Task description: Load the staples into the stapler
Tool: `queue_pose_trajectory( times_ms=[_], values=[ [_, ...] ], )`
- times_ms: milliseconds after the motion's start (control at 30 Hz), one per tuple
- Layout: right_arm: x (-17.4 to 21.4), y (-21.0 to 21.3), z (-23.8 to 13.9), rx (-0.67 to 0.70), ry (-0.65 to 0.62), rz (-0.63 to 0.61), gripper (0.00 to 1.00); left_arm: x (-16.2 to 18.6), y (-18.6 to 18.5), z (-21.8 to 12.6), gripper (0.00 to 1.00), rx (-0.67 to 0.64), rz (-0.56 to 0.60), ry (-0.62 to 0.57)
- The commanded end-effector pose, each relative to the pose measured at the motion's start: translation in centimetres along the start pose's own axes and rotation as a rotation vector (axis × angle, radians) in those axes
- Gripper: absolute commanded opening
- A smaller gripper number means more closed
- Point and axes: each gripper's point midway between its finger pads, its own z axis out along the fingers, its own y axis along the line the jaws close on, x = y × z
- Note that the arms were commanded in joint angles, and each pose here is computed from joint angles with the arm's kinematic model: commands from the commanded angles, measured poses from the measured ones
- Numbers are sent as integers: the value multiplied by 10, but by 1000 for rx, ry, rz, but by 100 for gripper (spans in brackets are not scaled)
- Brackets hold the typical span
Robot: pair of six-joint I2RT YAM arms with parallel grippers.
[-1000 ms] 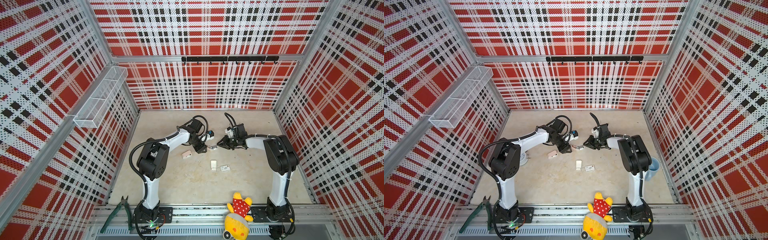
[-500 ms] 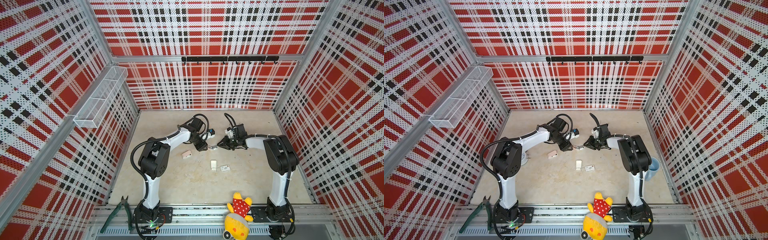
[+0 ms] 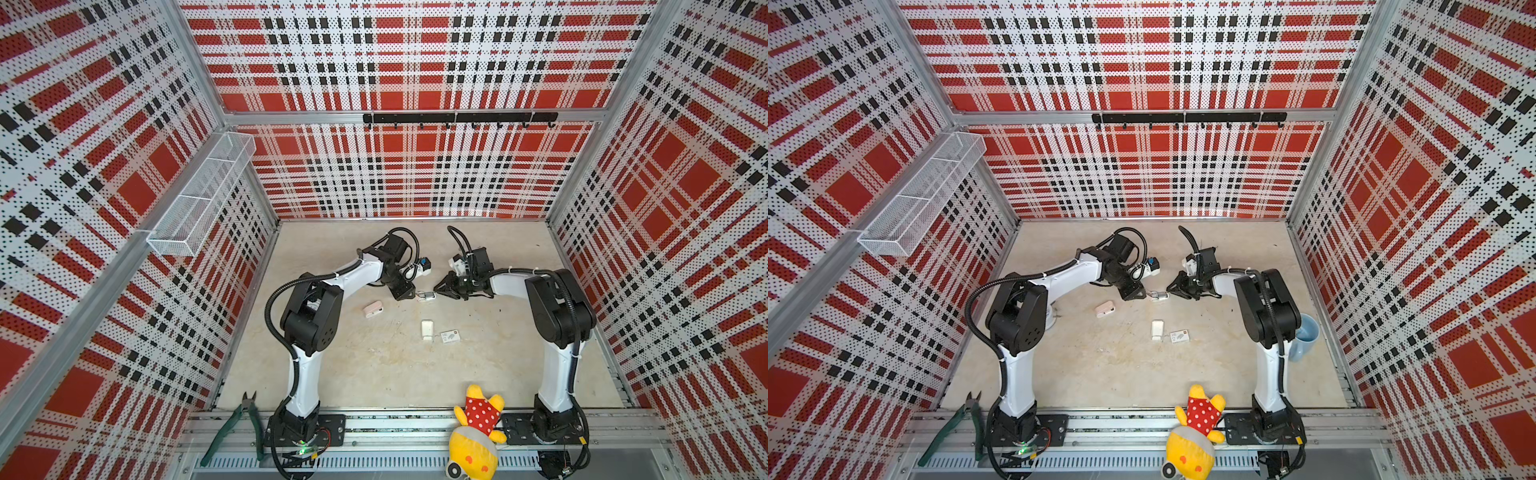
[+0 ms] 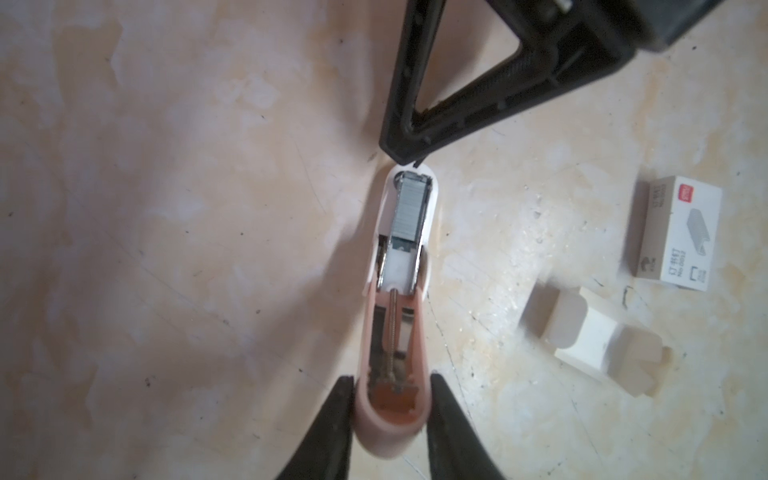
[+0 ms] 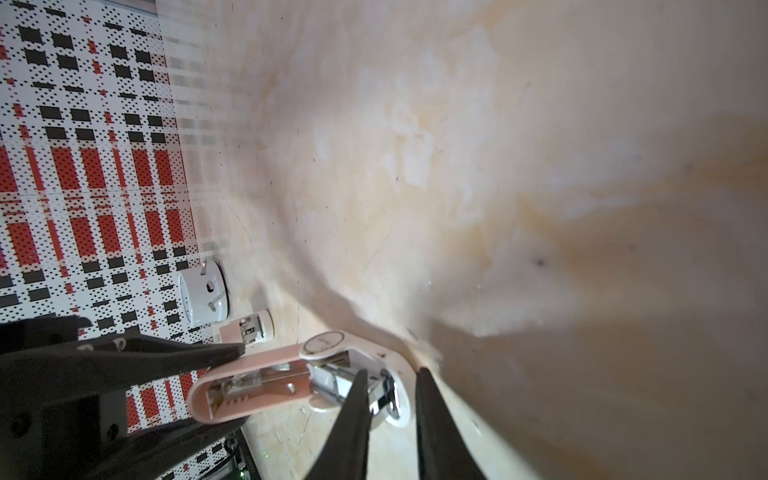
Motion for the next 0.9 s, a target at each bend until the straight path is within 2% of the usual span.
queue_pose_trajectory(
  times_ms=[0,167,500,867],
  values=[
    [-3,-1,1,-6,-10,-10,22,-4,-5,-2,30,18,27,-6],
    [-3,-15,-2,60,-32,24,18,-6,-7,-2,27,25,32,-8],
    [-3,-17,6,48,-5,27,18,-9,-8,-3,26,18,54,-5],
    [17,-24,7,74,52,32,14,-17,-10,-3,21,13,77,7]
  ],
)
